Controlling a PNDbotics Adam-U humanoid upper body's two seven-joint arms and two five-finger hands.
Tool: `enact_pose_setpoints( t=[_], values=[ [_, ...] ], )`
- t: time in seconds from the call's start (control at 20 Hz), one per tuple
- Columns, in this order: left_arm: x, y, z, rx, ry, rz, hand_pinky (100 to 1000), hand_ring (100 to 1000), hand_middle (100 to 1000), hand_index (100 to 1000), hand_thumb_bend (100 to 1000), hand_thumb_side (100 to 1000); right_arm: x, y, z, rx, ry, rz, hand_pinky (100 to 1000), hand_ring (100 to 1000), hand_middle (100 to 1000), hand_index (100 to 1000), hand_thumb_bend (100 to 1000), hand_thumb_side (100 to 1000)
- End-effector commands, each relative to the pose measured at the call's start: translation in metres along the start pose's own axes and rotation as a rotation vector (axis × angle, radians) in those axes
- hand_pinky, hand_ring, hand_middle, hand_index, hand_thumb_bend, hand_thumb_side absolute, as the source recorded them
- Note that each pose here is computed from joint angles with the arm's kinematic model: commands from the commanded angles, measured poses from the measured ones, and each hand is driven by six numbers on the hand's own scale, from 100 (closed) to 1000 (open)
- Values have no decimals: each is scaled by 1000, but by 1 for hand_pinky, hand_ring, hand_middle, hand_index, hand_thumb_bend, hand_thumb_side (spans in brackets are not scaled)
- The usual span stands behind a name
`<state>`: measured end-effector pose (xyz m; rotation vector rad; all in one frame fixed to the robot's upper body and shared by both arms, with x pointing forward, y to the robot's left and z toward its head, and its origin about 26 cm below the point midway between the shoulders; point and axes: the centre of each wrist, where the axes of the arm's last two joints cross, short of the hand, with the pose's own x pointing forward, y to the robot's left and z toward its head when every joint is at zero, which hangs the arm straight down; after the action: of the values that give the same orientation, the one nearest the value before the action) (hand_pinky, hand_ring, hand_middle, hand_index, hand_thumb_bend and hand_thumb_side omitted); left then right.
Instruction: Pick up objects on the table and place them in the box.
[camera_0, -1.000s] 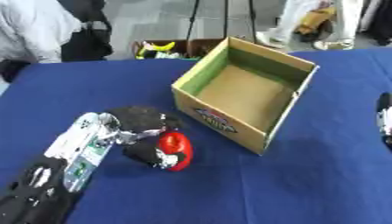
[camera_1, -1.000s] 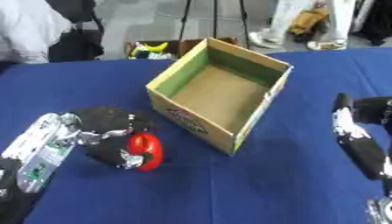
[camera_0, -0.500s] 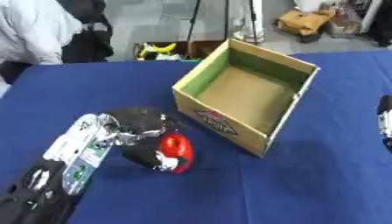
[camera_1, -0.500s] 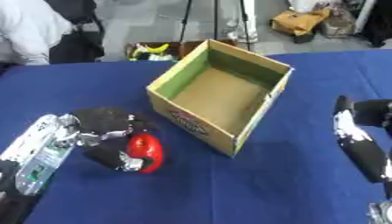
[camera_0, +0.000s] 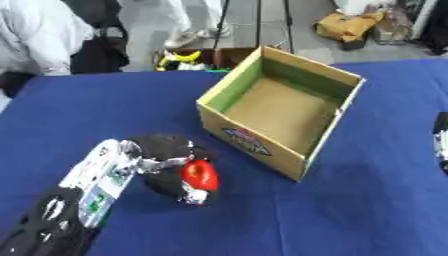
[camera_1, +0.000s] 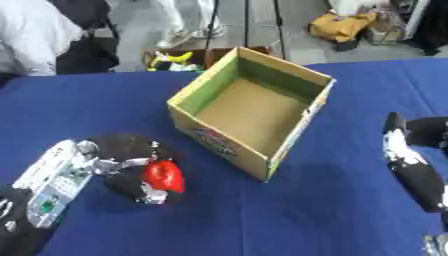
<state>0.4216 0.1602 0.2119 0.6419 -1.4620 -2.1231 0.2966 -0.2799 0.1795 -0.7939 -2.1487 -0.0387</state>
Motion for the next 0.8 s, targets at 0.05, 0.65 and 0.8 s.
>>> enact_pose_setpoints(
  t=[0.05, 0.65, 0.8],
  values=[
    [-3, 4, 1, -158, -75, -126, 166, 507, 792, 967, 445, 1000, 7, -3, -3, -7, -31, -7, 600, 495, 420, 539, 284, 427],
    [-10, -7, -4, -207, -55, -114, 178, 519, 770, 931, 421, 622, 7, -3, -3, -20, -28, -6, 603, 494, 416, 534, 287, 416],
    [-10, -7, -3, -203, -48, -101, 190, 532, 770, 921, 365, 565, 7, -3, -3, -22, -26, -6, 603, 494, 416, 533, 286, 414]
  ],
)
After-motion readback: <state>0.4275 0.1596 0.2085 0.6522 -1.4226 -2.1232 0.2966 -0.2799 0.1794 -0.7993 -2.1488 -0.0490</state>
